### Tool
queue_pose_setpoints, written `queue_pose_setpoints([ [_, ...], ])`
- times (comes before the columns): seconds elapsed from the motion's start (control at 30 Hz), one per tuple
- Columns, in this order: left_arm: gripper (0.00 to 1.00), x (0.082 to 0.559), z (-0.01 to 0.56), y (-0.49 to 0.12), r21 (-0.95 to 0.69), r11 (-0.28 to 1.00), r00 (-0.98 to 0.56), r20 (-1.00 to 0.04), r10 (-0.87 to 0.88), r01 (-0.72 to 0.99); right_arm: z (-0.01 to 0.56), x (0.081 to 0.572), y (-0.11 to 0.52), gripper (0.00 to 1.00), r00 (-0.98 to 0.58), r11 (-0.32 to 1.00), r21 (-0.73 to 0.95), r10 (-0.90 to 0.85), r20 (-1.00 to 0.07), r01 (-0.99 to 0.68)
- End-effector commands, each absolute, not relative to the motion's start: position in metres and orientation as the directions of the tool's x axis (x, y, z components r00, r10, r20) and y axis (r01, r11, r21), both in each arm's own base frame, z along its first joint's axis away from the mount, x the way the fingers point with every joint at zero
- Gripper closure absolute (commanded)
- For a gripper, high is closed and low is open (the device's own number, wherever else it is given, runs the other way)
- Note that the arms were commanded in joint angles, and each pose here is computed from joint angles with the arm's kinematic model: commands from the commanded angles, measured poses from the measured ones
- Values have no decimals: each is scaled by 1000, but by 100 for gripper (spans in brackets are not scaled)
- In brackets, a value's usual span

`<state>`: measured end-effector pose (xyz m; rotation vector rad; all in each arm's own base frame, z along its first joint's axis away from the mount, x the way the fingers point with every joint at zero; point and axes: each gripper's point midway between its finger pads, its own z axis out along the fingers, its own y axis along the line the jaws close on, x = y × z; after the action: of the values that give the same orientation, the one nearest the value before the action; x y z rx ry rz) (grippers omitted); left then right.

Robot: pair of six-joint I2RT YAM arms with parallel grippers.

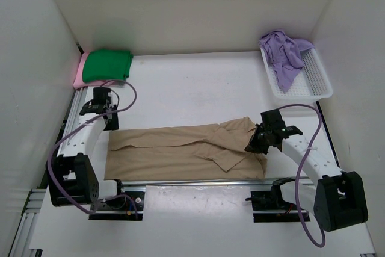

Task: Fold and stack the t-shirts
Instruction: Fold the other side of the tshirt into a rectangle

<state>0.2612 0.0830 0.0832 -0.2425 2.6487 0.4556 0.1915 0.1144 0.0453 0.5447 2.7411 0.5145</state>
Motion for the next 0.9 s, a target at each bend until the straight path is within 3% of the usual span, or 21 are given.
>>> queue_pose_setpoints([
  [0.0, 36, 285, 119, 44, 222, 966, -840, -542, 7, -134, 43, 190, 115, 100, -887, 862, 403, 414, -206, 309],
  [0.07, 36, 288, 102, 16, 222, 975, -868, -488, 86, -28, 43, 190, 115, 100, -887, 862, 403, 414, -206, 309],
  [0.17, 44, 273, 57, 2, 263, 962, -929, -334, 161, 72, 44, 193, 114, 100, -887, 867, 395, 408, -216, 303],
  [0.27, 52, 258, 27, 17, 338, 937, -965, -202, 167, 92, 45, 194, 110, 100, -883, 874, 372, 412, -225, 313],
  [0.4, 53, 243, 12, 18, 331, 937, -973, -155, 169, 110, 52, 200, 104, 100, -872, 881, 364, 410, -268, 302],
  [0.6, 47, 265, 35, 4, 316, 942, -947, -254, 196, 110, 42, 196, 109, 100, -891, 882, 367, 395, -225, 298],
  [0.77, 27, 328, 121, -20, 286, 957, -827, -525, 203, 54, 35, 197, 116, 100, -891, 865, 399, 407, -200, 305],
  [0.87, 23, 355, 184, -60, 223, 969, -706, -670, 229, 103, 30, 194, 118, 100, -899, 862, 401, 403, -174, 308],
])
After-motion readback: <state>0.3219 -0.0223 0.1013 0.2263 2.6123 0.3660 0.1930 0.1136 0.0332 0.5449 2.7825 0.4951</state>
